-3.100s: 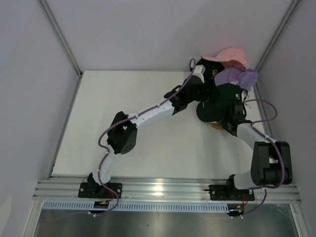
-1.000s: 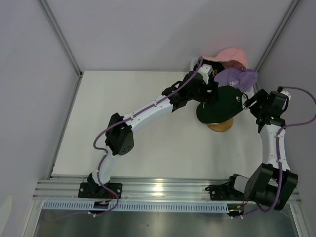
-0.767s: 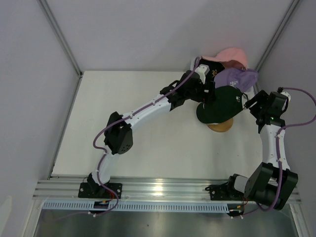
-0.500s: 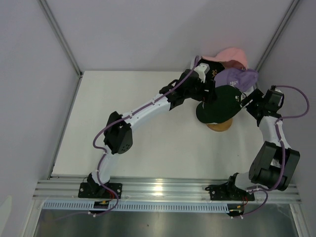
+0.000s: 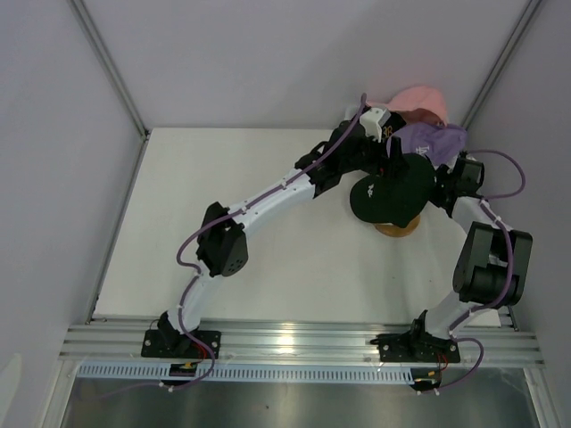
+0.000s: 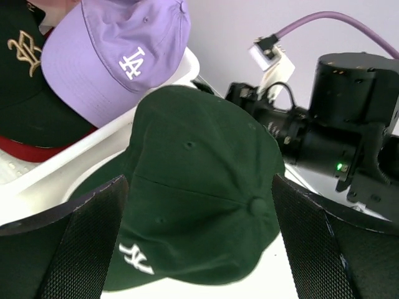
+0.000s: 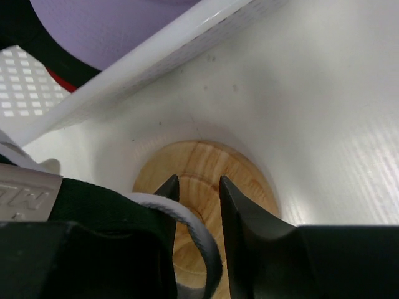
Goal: Stack the hats
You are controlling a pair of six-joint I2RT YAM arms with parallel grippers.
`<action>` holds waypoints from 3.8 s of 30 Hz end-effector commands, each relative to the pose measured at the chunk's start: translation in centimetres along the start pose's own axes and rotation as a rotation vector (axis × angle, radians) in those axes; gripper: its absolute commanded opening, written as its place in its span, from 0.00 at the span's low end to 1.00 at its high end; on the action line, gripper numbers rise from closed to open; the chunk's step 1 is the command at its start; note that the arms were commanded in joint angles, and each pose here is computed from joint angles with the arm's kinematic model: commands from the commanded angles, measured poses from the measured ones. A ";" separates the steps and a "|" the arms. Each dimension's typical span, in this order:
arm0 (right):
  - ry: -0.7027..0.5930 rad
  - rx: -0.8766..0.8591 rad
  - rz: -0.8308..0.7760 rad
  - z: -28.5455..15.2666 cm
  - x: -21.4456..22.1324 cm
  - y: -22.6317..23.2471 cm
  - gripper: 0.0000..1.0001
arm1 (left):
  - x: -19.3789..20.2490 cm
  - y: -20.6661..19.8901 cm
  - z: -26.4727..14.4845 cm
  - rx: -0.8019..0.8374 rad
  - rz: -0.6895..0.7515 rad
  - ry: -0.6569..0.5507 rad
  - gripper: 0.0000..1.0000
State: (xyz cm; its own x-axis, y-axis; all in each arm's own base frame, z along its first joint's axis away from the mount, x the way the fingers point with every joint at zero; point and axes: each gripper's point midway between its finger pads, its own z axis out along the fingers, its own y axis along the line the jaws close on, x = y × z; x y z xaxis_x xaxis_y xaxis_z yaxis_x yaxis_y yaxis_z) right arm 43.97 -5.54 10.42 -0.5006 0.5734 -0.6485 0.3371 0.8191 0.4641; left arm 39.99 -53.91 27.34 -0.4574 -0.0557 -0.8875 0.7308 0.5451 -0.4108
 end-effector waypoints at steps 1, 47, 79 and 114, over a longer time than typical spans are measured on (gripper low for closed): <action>0.059 -0.030 -0.039 1.3 2.9 1.4 0.35 | -0.7 -0.8 1.1 0.039 0.013 -0.040 0.99; 0.470 -0.189 -0.292 -11.3 27.5 8.9 0.37 | 17.5 7.9 -24.5 -0.625 -0.142 0.376 0.94; 0.049 -0.302 0.004 -18.2 14.0 8.5 0.79 | 14.0 7.2 -24.4 -0.706 0.004 0.348 0.94; 0.087 -0.254 0.111 -14.9 14.0 9.3 0.52 | 11.8 5.9 -23.4 -0.749 0.162 0.302 0.96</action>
State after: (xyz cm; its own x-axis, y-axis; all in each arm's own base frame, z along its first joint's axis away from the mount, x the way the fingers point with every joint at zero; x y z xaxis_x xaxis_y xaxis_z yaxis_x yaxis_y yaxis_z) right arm 27.70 9.22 15.73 -0.5172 0.6760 -0.5249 0.2295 0.7004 0.6759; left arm 28.46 -34.10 24.27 -0.4996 0.0185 -0.8661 0.2816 0.9490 -0.1422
